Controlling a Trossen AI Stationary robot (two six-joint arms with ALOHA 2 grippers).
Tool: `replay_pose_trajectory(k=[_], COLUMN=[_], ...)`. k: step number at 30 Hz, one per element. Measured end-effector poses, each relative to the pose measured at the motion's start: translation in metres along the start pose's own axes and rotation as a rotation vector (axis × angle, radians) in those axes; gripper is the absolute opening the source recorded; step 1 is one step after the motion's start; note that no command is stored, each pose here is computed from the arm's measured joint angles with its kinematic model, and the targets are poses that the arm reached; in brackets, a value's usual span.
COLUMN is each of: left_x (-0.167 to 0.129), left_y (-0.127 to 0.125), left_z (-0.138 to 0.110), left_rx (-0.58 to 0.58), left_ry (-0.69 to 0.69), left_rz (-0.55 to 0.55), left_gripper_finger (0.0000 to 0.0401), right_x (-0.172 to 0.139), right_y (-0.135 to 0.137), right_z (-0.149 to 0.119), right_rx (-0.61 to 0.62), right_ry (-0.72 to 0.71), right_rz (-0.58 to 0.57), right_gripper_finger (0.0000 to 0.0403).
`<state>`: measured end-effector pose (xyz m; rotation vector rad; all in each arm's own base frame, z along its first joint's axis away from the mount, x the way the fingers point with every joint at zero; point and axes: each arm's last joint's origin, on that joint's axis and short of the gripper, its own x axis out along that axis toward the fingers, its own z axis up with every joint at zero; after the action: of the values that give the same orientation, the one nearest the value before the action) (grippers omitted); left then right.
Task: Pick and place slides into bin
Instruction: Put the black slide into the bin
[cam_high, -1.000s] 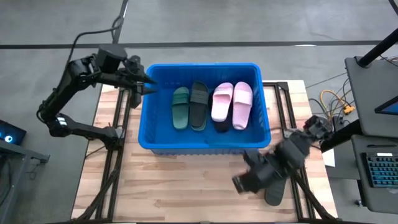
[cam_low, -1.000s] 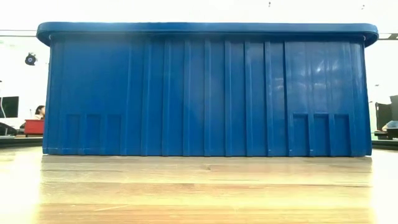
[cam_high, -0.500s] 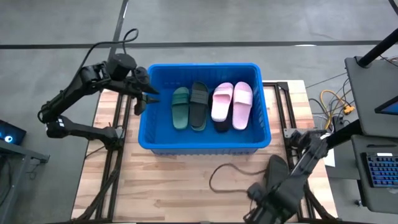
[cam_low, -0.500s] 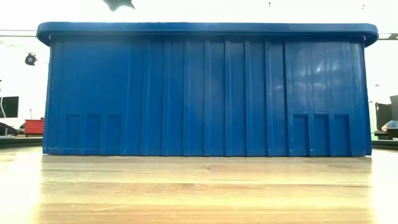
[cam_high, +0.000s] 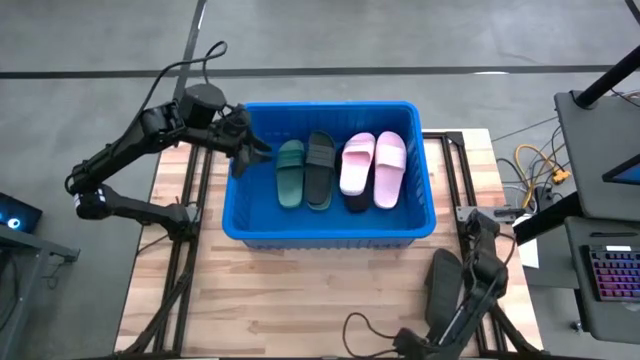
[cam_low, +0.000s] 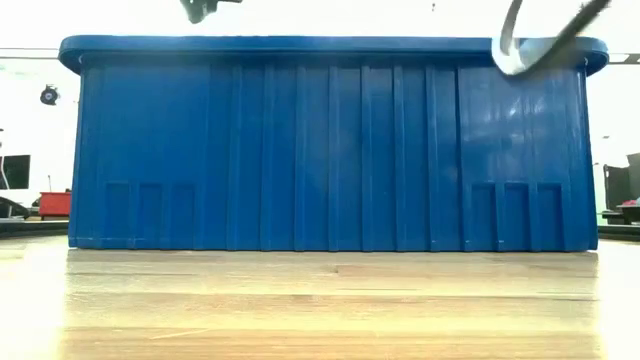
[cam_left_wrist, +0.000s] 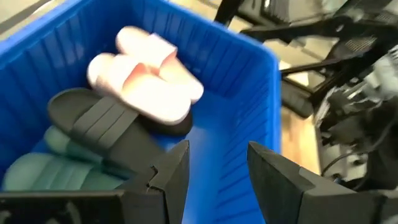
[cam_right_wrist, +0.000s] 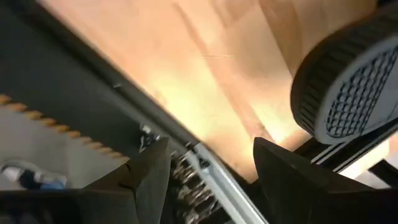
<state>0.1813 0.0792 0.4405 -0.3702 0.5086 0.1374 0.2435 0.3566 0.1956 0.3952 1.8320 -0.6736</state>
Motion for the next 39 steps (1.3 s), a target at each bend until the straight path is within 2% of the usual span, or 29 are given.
replay_pose_trajectory(k=[5, 9, 12, 17, 22, 27, 30, 34, 39], left_x=[0.004, 0.006, 0.007, 0.008, 0.008, 0.011, 0.013, 0.019, 0.026], left_y=[-0.007, -0.01, -0.013, -0.016, -0.016, -0.016, -0.015, -0.013, -0.011], left_z=[0.005, 0.005, 0.005, 0.004, 0.004, 0.004, 0.005, 0.005, 0.006], left_rx=[-0.036, -0.113, -0.107, -0.101, -0.099, -0.1, -0.094, -0.077, -0.069], left_ry=[-0.041, -0.038, -0.032, -0.026, -0.027, -0.02, -0.014, 0.001, 0.017], left_rz=[-0.04, -0.056, -0.071, -0.083, -0.079, -0.075, -0.074, -0.071, -0.065], left_gripper_finger=[0.0144, 0.0144, 0.0144, 0.0144, 0.0144, 0.0144, 0.0144, 0.0144, 0.0144], right_x=[0.021, 0.012, 0.007, -0.001, -0.003, -0.004, -0.005, -0.008, 0.004], right_y=[-0.001, -0.008, -0.01, -0.008, -0.007, -0.01, -0.014, -0.015, -0.017], right_z=[-0.009, -0.021, -0.027, -0.031, -0.031, -0.027, -0.023, -0.021, -0.018], right_rx=[0.072, 0.113, 0.15, 0.032, 0.014, -0.05, -0.044, -0.063, -0.067], right_ry=[-0.039, -0.056, -0.048, -0.022, -0.037, -0.039, -0.039, -0.073, -0.067], right_rz=[-0.073, -0.045, -0.012, 0.054, 0.068, 0.034, 0.002, 0.012, -0.037], right_gripper_finger=[0.0202, 0.0196, 0.0196, 0.0196, 0.0196, 0.0196, 0.0198, 0.0218, 0.0271])
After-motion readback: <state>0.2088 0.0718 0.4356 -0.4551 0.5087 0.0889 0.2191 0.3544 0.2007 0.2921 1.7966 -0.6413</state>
